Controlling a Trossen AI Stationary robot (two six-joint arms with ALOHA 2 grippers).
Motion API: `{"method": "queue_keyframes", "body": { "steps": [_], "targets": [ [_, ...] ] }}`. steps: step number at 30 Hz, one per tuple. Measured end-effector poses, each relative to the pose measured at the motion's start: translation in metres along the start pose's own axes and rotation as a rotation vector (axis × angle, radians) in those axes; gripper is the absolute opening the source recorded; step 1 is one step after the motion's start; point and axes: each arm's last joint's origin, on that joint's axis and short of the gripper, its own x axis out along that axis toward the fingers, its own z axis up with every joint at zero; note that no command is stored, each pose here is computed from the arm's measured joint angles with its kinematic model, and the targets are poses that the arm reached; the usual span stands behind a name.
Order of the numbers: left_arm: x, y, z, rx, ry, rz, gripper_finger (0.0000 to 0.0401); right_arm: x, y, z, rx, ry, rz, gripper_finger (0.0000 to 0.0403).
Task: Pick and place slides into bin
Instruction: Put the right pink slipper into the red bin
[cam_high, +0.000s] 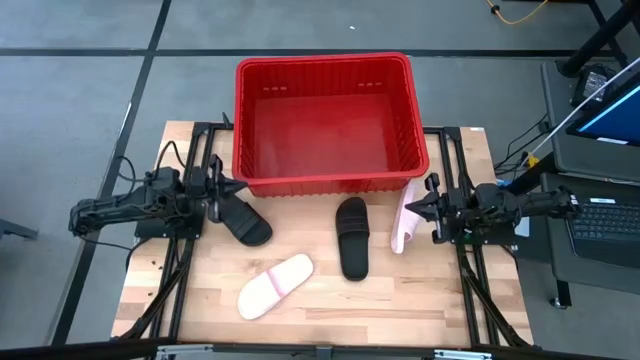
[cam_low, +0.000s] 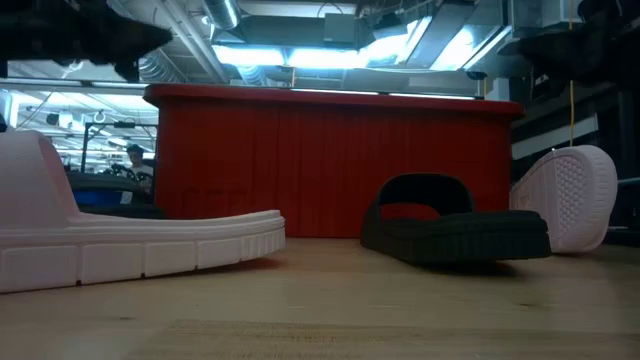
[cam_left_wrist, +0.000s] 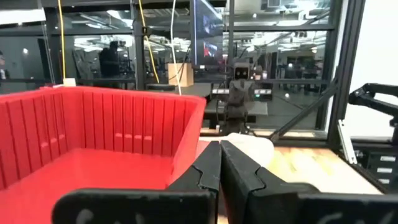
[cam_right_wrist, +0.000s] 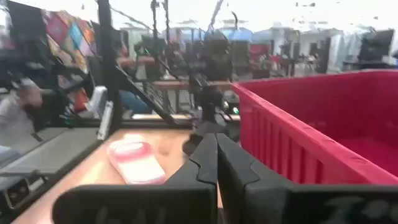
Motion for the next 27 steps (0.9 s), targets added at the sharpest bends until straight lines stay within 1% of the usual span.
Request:
{"method": "queue_keyframes", "body": {
  "steps": [2, 4, 7, 9, 12, 14, 18, 20, 23, 27],
  "targets": [
    [0.002, 0.000, 0.007, 0.000, 0.011, 0.000, 0.0002, 0.003, 0.000, 0.007, 0.005, 0.008, -0.002, 0.0003],
    [0.005, 0.000, 0.013, 0.024, 0.031, 0.001, 0.0002, 0.005, 0.000, 0.015, -0.003, 0.013, -0.002, 0.0003],
    [0.008, 0.000, 0.031, 0.067, 0.013, 0.008, 0.0002, 0.010, 0.001, 0.030, -0.006, 0.027, -0.002, 0.0002],
    [0.009, 0.000, 0.044, 0.068, 0.015, 0.007, 0.0002, 0.011, 0.001, 0.044, -0.007, 0.064, -0.002, 0.0002],
    [0.013, -0.001, 0.056, 0.055, 0.068, -0.022, 0.0002, 0.014, 0.001, 0.059, 0.024, 0.157, -0.024, 0.0002],
    [0.018, -0.003, 0.058, 0.034, 0.104, -0.056, 0.0002, 0.017, 0.001, 0.065, 0.033, 0.208, -0.018, 0.0002],
    [0.031, -0.011, 0.055, 0.019, 0.159, -0.125, 0.0002, 0.023, 0.007, 0.069, 0.096, 0.243, 0.032, 0.0001],
    [0.038, -0.017, 0.054, 0.019, 0.161, -0.133, 0.0002, 0.026, 0.011, 0.068, 0.118, 0.256, 0.032, 0.0001],
    [0.051, -0.027, 0.052, 0.019, 0.146, -0.142, 0.0002, 0.031, 0.019, 0.064, 0.107, 0.283, 0.031, 0.0001],
    [0.062, -0.045, 0.050, 0.037, 0.121, -0.172, 0.0002, 0.031, 0.033, 0.063, 0.092, 0.291, 0.098, 0.0000]
  ]
}}
